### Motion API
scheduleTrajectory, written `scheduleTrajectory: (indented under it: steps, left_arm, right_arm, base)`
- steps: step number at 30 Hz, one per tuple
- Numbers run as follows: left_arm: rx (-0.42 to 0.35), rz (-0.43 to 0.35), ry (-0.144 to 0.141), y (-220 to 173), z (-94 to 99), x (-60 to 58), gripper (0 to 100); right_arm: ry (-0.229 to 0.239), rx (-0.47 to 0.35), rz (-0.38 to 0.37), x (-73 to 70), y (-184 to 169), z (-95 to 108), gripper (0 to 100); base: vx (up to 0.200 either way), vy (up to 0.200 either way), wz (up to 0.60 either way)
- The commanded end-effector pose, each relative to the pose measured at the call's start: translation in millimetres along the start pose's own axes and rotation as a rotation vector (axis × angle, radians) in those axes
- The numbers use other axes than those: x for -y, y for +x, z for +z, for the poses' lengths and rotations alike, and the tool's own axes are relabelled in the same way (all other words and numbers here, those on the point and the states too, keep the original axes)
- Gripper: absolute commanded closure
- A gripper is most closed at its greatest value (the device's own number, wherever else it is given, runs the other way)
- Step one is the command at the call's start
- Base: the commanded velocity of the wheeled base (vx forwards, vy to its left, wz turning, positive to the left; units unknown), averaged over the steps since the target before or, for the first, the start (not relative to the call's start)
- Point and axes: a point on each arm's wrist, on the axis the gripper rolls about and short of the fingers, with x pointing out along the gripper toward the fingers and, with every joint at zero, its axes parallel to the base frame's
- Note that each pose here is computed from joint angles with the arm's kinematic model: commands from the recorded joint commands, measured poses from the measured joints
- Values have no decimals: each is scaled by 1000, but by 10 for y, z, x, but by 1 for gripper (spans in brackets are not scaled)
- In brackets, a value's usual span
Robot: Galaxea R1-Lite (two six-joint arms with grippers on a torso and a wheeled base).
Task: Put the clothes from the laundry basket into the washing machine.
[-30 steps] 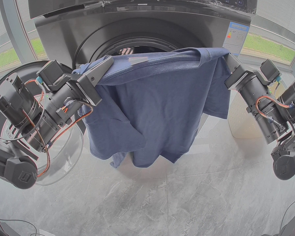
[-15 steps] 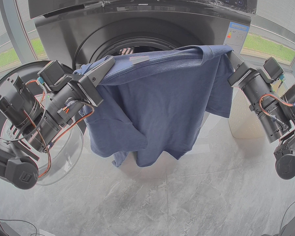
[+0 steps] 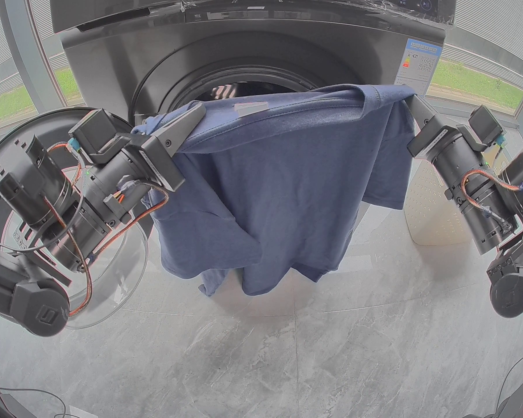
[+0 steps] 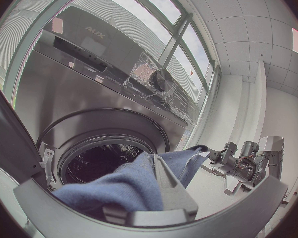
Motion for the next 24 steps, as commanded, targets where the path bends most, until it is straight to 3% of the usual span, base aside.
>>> scheduleTrajectory:
  steps: [1,12,21,24]
  left_arm:
    - [-3,1,0,3,-9,-2,100]
    - [-6,-3,-1,4,-21,9,100]
    - [-30,-40,-24,37,-112,127,100]
    - [-31,-52,-28,39,-112,158,100]
  right_arm:
    - [-1,-10,-1,4,-16,-20,100]
    - [9,-31,2,-30,-39,-94,100]
    - [23,-161,21,-113,-32,-602,100]
    - [24,-221,30,-116,34,-937,100]
  base:
    - [0,0,0]
    - [0,0,0]
    - [0,0,0]
    - [0,0,0]
